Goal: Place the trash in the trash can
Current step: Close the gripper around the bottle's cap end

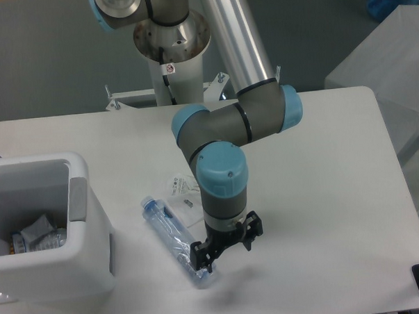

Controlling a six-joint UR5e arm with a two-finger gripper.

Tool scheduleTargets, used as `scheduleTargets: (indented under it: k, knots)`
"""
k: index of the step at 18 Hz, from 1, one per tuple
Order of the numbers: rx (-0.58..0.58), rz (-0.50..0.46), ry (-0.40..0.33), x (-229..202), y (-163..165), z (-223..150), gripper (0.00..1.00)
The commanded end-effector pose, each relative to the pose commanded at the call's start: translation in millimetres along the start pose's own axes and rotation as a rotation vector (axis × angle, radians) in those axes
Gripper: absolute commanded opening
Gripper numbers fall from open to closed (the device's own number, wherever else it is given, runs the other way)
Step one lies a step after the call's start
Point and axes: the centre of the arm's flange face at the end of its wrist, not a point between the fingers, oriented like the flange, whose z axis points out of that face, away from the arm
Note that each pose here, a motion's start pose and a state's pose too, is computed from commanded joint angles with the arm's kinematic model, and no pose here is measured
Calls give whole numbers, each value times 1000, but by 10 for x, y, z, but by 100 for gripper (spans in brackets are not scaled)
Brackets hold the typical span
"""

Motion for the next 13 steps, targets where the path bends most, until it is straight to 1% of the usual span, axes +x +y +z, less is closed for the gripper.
scheduleTargets:
  k: [4,7,13]
  knots:
    - [-26,19,6,131,73,186,100]
    - [-55,29,-2,189,119,399,100]
    - [-70,31,-3,197,133,512,100]
